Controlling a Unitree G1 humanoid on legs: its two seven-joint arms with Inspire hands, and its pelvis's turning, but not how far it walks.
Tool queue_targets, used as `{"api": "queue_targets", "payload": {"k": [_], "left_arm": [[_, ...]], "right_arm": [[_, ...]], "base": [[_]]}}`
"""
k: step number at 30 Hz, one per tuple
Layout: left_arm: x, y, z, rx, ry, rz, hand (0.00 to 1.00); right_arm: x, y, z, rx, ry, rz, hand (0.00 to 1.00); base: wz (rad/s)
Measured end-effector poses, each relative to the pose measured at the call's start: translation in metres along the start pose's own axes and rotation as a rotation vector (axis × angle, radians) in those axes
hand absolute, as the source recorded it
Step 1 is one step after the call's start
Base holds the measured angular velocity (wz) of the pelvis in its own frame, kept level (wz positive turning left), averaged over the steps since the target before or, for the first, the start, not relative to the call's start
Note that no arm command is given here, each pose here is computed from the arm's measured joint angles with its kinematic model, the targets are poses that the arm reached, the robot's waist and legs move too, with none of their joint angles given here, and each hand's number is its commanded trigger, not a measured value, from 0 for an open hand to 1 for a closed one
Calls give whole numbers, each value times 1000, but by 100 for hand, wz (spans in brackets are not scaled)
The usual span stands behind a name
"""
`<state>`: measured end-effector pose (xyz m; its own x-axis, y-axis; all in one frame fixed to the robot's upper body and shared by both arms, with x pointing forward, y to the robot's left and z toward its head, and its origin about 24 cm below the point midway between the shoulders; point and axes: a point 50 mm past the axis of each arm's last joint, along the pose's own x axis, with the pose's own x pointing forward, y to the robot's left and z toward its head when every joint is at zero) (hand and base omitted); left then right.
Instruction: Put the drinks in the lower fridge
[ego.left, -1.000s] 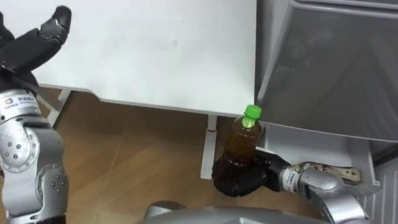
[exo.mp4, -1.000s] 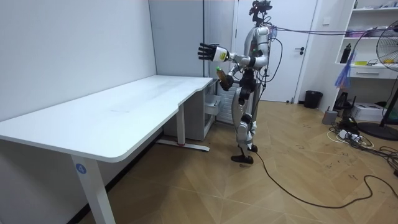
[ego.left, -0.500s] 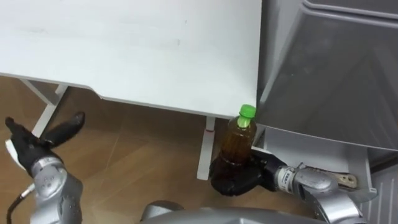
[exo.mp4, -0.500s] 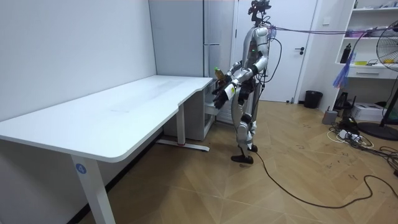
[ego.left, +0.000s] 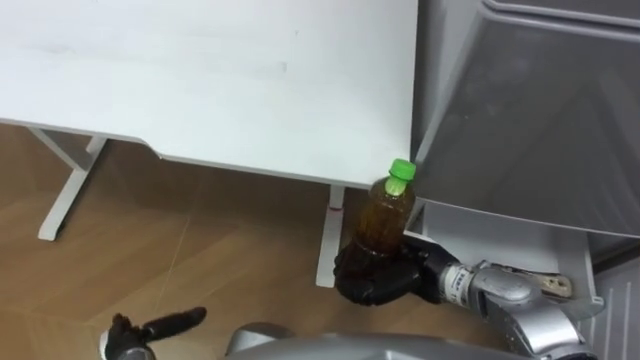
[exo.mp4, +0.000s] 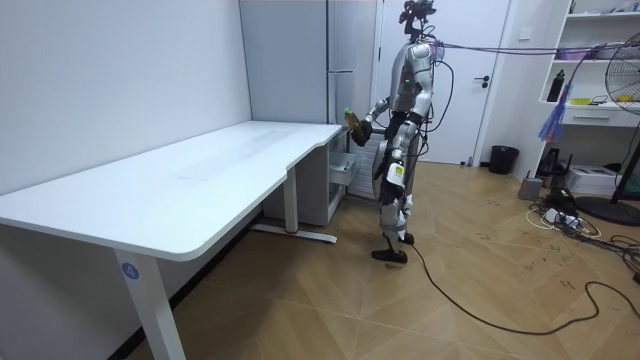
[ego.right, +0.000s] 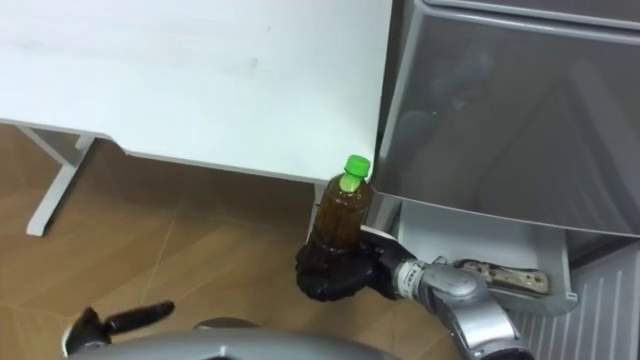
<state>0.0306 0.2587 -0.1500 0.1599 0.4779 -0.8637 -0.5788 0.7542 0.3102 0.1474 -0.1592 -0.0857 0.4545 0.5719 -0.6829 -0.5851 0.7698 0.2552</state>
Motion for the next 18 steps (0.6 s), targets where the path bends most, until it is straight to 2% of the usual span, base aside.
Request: {"api": "queue_targets", "payload": {"k": [8, 18], "left_arm": [[1, 10, -31, 55, 164, -57, 0], [0, 10, -38, 101, 196, -122, 0]], "right_arm": [[0, -2, 0, 7, 24, -6, 100], [1, -3, 1, 12, 18, -38, 100]], "base": [[4], [0]]}}
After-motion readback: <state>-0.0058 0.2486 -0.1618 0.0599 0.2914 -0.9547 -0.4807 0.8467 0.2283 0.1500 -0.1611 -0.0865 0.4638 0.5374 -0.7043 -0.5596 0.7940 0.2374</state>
